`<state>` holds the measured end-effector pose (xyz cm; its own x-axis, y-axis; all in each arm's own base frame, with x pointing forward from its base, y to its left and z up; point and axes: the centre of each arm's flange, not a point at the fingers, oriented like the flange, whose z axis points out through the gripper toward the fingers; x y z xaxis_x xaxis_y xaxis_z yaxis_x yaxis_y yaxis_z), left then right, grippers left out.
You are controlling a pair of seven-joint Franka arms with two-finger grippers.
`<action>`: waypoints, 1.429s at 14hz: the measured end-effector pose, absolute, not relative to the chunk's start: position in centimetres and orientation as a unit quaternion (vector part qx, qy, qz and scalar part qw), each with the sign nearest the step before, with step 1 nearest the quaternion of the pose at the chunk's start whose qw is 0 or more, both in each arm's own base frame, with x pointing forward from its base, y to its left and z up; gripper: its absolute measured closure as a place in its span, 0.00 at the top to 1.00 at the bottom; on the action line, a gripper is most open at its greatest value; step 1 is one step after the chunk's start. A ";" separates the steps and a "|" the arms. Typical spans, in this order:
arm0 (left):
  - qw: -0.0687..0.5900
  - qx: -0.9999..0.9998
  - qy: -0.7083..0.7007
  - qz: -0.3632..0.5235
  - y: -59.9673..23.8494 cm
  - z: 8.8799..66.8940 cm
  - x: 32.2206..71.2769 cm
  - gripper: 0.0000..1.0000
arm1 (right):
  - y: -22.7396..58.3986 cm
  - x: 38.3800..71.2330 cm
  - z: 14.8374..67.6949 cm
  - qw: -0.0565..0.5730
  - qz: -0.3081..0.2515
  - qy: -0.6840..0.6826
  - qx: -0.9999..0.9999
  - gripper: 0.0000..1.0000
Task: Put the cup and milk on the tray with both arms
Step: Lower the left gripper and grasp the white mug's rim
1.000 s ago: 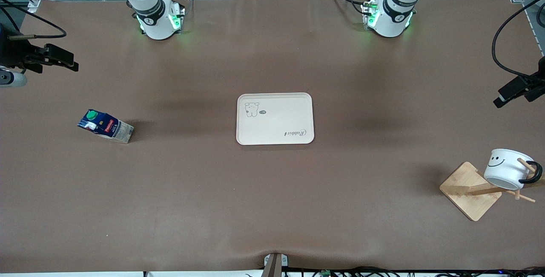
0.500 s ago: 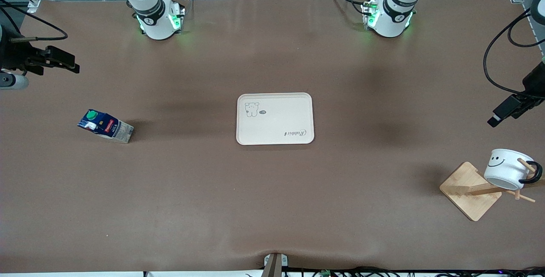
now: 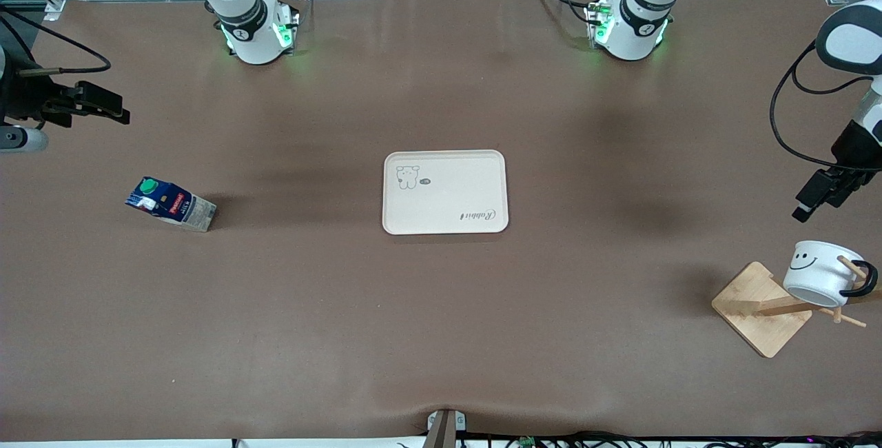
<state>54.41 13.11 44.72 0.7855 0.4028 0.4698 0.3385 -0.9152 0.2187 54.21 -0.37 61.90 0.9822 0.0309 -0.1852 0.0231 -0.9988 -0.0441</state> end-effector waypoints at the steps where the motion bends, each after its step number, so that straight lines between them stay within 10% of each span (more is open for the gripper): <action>1: 0.056 0.942 0.193 0.268 13.5 44.1 54.7 1.00 | -0.4 54.2 61.9 0.021 0.093 -0.013 -0.995 1.00; 20: 0.050 0.927 0.188 0.322 13.4 42.8 58.3 0.55 | -0.2 54.4 61.8 0.021 0.095 -0.015 -0.995 1.00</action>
